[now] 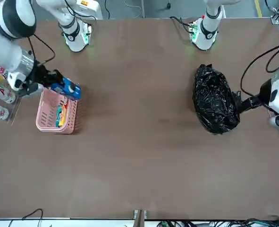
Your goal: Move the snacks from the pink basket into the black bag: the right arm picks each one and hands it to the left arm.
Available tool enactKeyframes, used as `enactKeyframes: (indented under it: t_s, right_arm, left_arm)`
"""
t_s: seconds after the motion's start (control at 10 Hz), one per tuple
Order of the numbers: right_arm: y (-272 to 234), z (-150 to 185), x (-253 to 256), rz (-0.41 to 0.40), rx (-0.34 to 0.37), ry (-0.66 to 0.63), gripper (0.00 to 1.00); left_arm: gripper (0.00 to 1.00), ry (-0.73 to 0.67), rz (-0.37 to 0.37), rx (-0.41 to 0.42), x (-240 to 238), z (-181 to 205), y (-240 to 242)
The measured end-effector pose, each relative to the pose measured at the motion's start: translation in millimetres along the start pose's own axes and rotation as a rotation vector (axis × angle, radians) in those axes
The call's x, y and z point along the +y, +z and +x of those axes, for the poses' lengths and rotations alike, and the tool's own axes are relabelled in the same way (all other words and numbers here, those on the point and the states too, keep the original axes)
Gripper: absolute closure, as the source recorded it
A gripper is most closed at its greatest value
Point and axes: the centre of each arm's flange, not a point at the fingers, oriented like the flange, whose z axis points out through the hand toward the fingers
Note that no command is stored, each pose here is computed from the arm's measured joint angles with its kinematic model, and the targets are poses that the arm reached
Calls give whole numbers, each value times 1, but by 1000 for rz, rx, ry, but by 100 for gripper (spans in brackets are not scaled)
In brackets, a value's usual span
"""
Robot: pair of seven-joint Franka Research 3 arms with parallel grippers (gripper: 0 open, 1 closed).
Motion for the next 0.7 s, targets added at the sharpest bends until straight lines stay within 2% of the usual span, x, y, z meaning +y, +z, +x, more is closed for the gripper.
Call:
enactKeyframes:
  t_s: [0.2, 0.4, 0.7]
  right_arm:
    - [33, 15, -27, 115, 9, 29, 60]
    - [65, 25, -59, 235, 23, 65, 60]
    - [115, 27, -129, 388, 75, 122, 60]
  left_arm:
    - [0, -106, 3, -17, 29, -8, 10]
    - [0, -247, -32, -53, 58, -16, 18]
    - [0, -453, -44, -95, 89, -26, 30]
